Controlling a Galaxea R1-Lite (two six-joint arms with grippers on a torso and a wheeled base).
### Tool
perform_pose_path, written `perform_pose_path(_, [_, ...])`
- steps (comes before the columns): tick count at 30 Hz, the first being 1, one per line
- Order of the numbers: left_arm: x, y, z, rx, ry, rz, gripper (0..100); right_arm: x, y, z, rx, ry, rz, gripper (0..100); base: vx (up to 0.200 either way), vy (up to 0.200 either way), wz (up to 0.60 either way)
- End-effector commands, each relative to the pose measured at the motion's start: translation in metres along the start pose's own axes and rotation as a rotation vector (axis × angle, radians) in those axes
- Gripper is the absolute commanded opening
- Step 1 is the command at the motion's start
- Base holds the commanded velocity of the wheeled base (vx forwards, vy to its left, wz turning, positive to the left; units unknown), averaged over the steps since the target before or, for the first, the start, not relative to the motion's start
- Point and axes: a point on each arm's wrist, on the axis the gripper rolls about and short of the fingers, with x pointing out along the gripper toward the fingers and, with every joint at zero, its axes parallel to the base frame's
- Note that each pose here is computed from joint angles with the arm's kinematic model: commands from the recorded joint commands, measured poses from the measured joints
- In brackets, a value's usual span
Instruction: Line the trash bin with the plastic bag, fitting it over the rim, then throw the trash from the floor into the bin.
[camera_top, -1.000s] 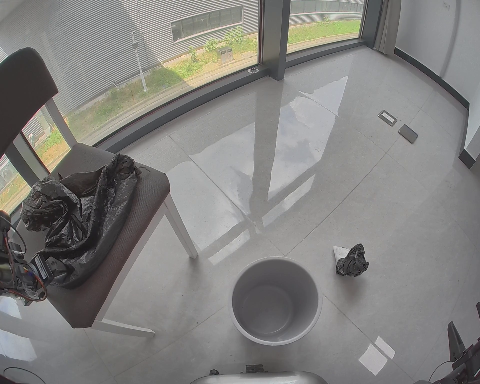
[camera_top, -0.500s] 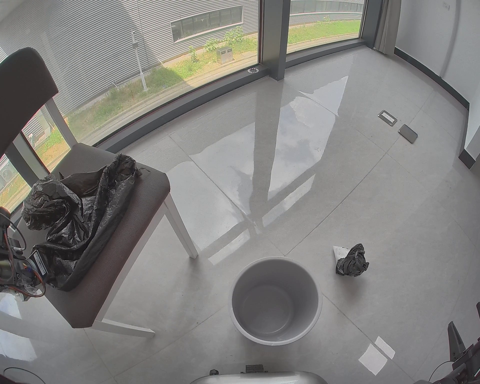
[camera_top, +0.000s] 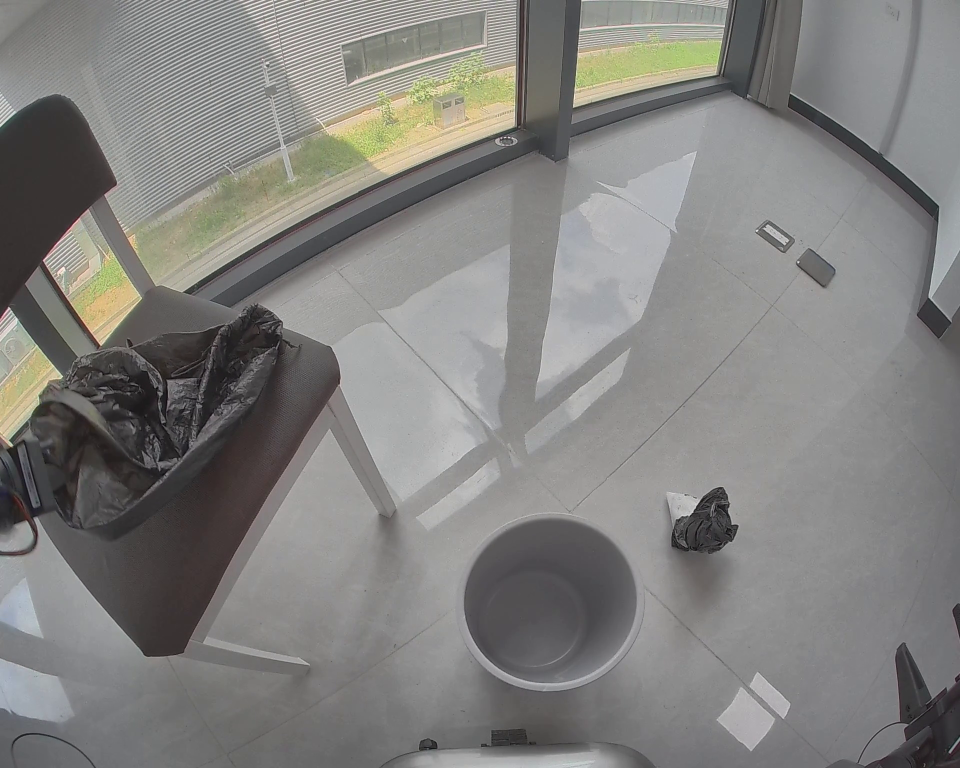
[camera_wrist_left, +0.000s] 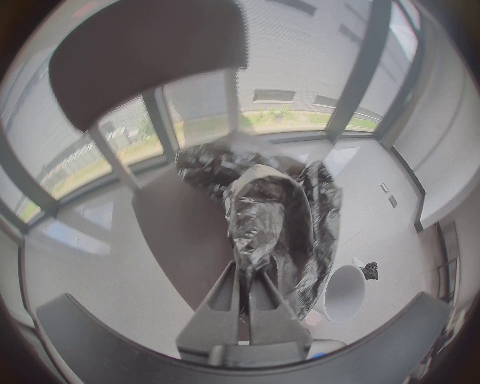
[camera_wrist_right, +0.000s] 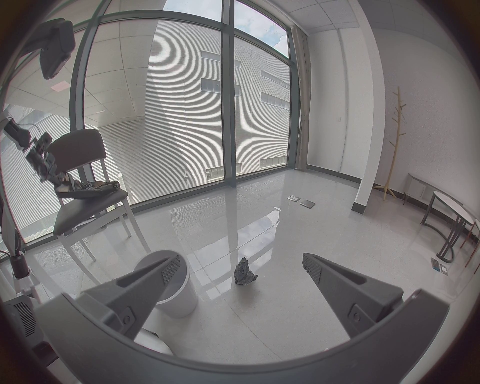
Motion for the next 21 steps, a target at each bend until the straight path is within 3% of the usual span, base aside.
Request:
perform_pose_path(1, [-0.067,-0.02,0.026,0.157,-0.212,-0.104,0,0.0,0.0,-0.005,-0.012,0.006,-0.008,100,0.0,0.0,0.0])
perform_pose_path(3, [-0.073,-0.022,0.028,0.171,-0.225,-0.132,0,0.0,0.0,-0.005,-0.022,0.001,0.009,100,0.0,0.0,0.0])
perform_pose_path(5, [-0.09,-0.026,0.034,0.192,-0.274,-0.235,0,0.0,0.001,-0.004,-0.084,-0.012,0.057,100,0.0,0.0,0.0])
perform_pose_path(7, [-0.095,-0.028,0.038,0.194,-0.292,-0.274,0,0.0,0.001,-0.003,-0.084,-0.015,0.063,100,0.0,0.0,0.0])
perform_pose_path(9, [-0.102,-0.03,0.046,0.192,-0.32,-0.314,0,-0.007,0.002,0.03,0.001,-0.125,0.121,100,0.0,0.0,0.0])
perform_pose_path(10, [-0.105,-0.032,0.051,0.192,-0.33,-0.339,0,-0.009,0.003,0.074,0.116,-0.144,0.222,100,0.0,0.0,0.0])
perform_pose_path(12, [-0.104,-0.036,0.054,0.197,-0.33,-0.36,0,0.002,0.004,0.092,0.18,-0.069,0.265,100,0.0,0.0,0.0])
perform_pose_path(16, [-0.103,-0.053,0.073,0.193,-0.365,-0.436,0,0.028,0.007,0.073,0.059,0.127,0.366,100,0.0,0.0,0.0])
perform_pose_path(21, [-0.099,-0.077,0.095,0.175,-0.412,-0.489,0,0.047,0.01,0.077,0.032,0.224,0.431,100,0.0,0.0,0.0])
